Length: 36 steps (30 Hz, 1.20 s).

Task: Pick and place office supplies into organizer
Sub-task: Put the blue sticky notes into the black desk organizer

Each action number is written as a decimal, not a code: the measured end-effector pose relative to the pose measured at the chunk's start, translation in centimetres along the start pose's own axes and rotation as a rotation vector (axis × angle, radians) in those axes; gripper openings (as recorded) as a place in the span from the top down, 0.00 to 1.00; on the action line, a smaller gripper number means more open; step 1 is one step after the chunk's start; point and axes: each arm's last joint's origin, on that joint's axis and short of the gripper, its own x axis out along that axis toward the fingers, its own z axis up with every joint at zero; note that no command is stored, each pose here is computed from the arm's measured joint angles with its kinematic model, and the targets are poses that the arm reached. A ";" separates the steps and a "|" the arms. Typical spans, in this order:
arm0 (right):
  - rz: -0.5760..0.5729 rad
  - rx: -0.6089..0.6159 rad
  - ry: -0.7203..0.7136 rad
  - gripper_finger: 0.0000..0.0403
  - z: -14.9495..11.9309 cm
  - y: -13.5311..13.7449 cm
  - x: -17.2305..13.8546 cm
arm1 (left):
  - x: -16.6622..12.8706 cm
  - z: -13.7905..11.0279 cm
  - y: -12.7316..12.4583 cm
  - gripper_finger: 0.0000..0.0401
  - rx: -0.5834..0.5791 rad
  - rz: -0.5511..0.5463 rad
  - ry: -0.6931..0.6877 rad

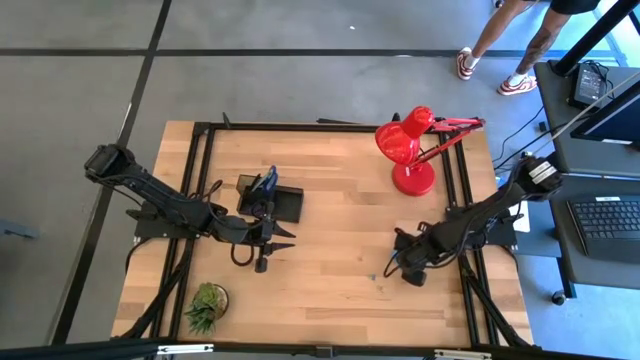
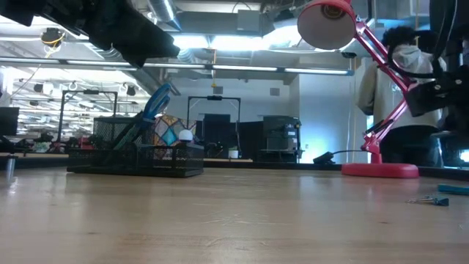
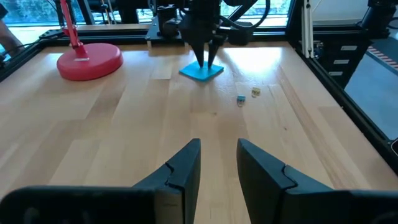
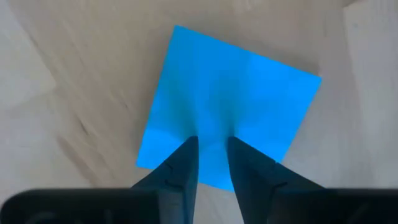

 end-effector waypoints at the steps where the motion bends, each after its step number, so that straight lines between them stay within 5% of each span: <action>1: -0.008 0.000 0.006 0.78 0.1 0.0 0.3 | 0.0 0.0 0.0 0.76 0.000 0.000 0.000; 6: 0.077 -0.005 -0.079 0.78 1.9 0.7 0.9 | 0.0 0.0 0.0 0.76 0.000 0.000 0.000; 11: 0.190 -0.138 -0.288 0.78 4.6 1.1 0.9 | 0.0 0.0 0.0 0.76 0.000 0.002 -0.001; 18: 0.177 -0.211 -0.403 0.78 7.8 -0.6 1.5 | 0.8 -0.1 0.5 0.76 -0.015 0.032 -0.016; 26: 0.286 -0.257 -0.522 0.78 11.5 -1.1 4.2 | 6.6 -0.2 1.2 0.76 0.006 0.007 0.006; 36: 0.297 -0.317 -0.551 0.78 12.7 -0.8 3.9 | 13.7 -3.6 1.9 0.76 -0.017 0.051 0.289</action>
